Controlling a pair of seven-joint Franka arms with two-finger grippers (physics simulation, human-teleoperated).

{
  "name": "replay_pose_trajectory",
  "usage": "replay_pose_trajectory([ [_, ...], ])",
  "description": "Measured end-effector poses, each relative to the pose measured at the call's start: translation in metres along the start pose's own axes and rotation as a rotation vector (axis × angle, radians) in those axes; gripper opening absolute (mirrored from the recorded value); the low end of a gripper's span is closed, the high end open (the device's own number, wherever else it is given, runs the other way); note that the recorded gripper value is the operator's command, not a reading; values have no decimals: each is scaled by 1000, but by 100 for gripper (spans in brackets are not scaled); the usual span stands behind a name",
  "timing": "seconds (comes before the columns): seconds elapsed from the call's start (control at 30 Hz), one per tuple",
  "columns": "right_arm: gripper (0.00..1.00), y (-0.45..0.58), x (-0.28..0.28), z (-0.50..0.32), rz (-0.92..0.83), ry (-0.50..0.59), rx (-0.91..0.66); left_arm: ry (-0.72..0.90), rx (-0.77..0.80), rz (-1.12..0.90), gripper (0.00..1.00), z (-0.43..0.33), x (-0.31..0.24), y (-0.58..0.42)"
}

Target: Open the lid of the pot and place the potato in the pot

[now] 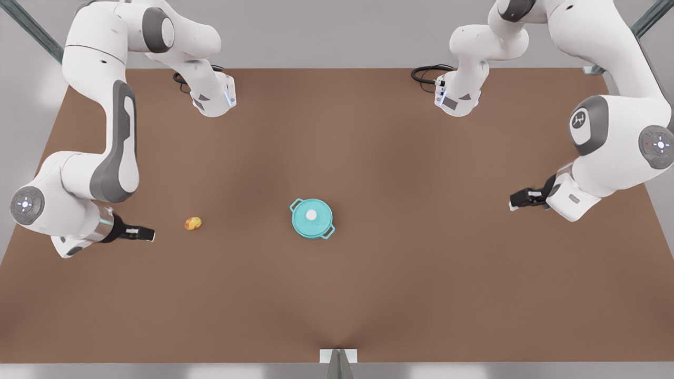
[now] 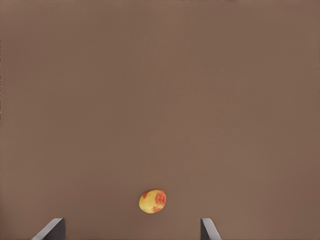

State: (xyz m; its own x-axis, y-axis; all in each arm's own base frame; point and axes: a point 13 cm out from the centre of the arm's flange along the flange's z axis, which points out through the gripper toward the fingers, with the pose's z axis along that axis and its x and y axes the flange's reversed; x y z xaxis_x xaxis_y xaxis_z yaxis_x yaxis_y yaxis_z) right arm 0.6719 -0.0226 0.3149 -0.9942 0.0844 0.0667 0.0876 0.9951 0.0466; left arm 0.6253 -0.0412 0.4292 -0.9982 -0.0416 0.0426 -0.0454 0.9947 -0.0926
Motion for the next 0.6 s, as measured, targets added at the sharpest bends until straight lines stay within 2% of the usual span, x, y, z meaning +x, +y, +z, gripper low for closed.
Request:
replay_pose_trajectory([
  [0.1,100,14,-7,-2,-9,-33,-1,-4,10,32,100,4,-2,-20],
  [0.23,100,126,5,0,-74,-50,0,119,-31,264,100,93,51,-173],
  [0.3,100,140,30,25,-25,-1,-1,171,-81,353,100,151,84,-236],
  [0.4,100,123,72,65,90,65,2,185,-133,383,100,219,111,-277],
  [0.6,100,80,97,131,342,101,24,57,-146,397,100,268,120,-391],
])
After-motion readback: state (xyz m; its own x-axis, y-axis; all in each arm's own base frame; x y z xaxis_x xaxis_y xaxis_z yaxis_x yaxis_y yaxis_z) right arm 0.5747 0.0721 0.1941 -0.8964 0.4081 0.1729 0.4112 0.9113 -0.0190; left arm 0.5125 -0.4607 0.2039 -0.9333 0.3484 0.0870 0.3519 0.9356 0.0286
